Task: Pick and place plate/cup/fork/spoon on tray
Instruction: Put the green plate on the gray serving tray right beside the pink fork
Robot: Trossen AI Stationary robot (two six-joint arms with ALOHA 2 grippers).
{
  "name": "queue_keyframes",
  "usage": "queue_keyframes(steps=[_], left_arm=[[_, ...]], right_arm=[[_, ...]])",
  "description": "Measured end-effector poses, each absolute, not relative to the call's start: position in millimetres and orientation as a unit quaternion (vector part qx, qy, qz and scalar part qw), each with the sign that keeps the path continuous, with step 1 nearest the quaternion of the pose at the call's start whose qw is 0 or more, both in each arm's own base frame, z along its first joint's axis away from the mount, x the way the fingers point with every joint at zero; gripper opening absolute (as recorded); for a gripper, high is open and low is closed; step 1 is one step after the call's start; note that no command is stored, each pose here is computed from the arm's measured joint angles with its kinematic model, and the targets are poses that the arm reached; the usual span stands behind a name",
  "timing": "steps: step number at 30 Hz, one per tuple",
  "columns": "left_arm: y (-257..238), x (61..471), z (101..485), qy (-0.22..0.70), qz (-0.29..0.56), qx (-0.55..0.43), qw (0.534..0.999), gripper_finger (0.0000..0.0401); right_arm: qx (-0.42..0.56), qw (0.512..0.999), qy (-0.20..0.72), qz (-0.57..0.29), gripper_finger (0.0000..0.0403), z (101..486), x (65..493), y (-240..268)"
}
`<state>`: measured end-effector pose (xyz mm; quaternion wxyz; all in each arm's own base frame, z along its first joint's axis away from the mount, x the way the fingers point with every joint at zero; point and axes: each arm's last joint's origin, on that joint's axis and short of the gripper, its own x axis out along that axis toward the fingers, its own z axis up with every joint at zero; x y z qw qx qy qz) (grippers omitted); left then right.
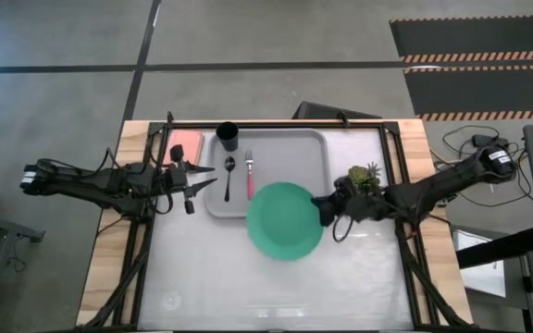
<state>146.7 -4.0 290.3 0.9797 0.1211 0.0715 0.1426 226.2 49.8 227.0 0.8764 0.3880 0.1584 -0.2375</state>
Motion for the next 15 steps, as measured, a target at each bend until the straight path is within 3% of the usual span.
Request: queue_keyframes(steps=[15], left_arm=[[-4,146,291,0.071,0.143,0.123,0.98,0.0109]], right_arm=[[0.405,0.85,0.162,-0.294,0.0008,231,220,-68]])
